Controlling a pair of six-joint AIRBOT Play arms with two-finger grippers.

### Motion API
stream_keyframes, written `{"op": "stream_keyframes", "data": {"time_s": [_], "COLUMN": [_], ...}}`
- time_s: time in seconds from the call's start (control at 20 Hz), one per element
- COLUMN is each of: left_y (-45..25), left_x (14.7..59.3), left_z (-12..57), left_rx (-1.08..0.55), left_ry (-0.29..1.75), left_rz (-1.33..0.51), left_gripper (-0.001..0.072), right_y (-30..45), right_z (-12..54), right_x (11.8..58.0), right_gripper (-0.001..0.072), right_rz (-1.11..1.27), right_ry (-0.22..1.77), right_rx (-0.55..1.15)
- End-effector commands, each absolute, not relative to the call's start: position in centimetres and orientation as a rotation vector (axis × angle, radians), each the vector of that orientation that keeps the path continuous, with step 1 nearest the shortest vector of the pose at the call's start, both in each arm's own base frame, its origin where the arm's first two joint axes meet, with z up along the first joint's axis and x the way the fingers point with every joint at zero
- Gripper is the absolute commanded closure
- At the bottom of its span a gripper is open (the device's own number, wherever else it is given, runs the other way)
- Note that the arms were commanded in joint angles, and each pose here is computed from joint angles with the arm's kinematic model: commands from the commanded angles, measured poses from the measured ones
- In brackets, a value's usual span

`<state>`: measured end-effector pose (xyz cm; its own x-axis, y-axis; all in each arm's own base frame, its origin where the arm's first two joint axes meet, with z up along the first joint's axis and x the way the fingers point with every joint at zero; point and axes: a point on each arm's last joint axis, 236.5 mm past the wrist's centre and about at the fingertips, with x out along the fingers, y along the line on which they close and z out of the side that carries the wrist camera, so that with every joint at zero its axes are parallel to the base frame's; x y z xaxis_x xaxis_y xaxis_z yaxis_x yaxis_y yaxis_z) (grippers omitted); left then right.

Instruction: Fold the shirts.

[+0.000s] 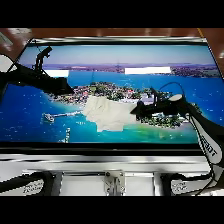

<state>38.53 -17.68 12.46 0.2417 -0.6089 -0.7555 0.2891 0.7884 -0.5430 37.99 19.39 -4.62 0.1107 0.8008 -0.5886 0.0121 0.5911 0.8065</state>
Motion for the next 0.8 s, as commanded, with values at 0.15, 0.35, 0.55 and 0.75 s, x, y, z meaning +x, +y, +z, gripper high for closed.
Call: {"op": "stream_keyframes", "data": {"time_s": [0.15, 0.35, 0.55, 0.75], "left_y": [-19.1, -20.6, -22.7, -25.4], "left_x": [39.9, 38.8, 36.3, 34.4], "left_z": [13.2, 13.1, 12.7, 12.6], "left_rx": [-0.327, -0.305, -0.302, -0.291], "left_ry": [1.102, 1.123, 1.207, 1.244], "left_rz": [-0.627, -0.663, -0.702, -0.744], "left_gripper": [0.0672, 0.0672, 0.0672, 0.0671], "right_y": [13.7, 0.8, -13.5, -25.6], "right_z": [11.9, 14.5, 10.6, 4.3], "right_x": [46.2, 48.5, 46.8, 38.8], "right_gripper": [0.0644, 0.0645, 0.0645, 0.0645], "right_rz": [0.574, 0.248, -0.024, -0.275], "right_ry": [1.041, 0.975, 1.041, 1.157], "right_rx": [0.374, 0.189, 0.327, 0.613]}}
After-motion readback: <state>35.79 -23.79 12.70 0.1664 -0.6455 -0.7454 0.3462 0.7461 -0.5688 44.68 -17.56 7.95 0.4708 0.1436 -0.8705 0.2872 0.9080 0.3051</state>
